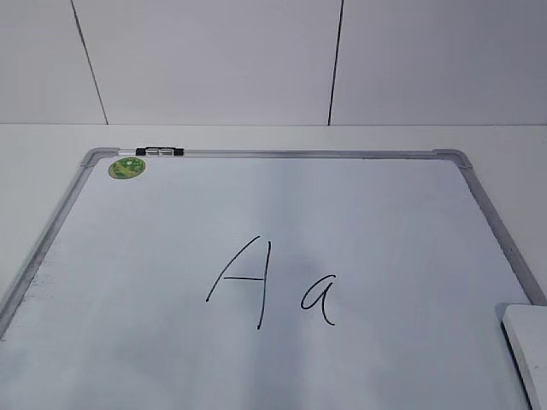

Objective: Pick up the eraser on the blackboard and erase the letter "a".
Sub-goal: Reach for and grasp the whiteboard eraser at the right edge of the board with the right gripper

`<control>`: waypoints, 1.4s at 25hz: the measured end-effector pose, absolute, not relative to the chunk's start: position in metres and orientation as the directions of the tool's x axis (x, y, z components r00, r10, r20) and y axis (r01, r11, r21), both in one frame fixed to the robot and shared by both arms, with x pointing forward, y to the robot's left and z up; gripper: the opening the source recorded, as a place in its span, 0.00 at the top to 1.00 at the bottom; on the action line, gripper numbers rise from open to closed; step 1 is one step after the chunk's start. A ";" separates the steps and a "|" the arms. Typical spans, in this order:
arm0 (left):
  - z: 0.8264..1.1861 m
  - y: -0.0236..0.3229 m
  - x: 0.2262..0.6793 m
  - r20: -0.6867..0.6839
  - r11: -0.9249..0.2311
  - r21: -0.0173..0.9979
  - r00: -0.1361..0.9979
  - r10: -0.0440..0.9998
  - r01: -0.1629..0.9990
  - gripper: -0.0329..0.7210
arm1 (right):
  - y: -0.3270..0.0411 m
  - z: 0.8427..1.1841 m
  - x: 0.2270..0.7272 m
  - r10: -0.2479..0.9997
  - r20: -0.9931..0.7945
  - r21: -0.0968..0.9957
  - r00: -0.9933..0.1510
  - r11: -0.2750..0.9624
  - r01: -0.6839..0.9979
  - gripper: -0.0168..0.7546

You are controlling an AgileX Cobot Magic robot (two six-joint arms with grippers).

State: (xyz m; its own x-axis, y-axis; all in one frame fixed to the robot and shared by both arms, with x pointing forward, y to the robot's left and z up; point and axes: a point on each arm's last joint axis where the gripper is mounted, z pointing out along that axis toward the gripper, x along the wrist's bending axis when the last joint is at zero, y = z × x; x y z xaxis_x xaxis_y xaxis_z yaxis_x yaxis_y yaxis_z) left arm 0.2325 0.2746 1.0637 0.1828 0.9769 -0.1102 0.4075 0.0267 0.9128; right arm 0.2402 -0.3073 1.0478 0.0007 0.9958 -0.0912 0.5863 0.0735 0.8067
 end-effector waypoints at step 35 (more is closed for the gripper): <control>1.064 0.275 0.232 -0.110 0.027 0.913 0.183 0.977 0.407 0.64 | -0.286 1.047 0.403 0.999 0.039 0.144 0.005 -0.010 0.989 0.17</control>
